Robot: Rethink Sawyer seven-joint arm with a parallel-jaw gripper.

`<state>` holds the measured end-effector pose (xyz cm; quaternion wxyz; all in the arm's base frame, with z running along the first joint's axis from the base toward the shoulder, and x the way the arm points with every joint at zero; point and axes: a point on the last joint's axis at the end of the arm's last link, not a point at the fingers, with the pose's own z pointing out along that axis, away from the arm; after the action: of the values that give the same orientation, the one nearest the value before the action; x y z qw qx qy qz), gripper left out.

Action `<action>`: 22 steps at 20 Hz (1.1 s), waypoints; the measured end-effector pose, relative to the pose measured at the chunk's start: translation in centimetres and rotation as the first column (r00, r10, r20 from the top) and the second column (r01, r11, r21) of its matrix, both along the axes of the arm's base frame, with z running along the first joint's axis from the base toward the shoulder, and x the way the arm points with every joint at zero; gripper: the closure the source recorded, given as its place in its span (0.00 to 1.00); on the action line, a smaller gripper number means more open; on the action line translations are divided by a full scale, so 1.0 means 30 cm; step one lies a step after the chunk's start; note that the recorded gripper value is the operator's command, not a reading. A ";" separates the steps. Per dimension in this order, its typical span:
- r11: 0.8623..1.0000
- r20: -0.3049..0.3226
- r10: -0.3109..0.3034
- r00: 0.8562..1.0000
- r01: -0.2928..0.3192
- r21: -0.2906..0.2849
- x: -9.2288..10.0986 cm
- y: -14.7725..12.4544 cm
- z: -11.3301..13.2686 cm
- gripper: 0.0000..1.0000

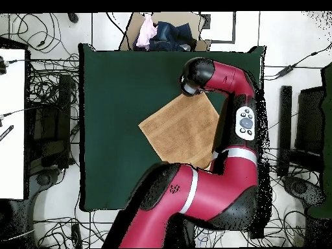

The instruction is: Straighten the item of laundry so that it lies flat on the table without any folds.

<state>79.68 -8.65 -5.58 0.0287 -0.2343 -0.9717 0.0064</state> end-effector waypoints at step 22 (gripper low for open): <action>1.000 -0.076 0.012 0.997 -0.012 0.010 0.024 0.010 0.010 1.00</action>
<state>80.40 -8.34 -5.28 0.0667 -0.2279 -0.9713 0.0107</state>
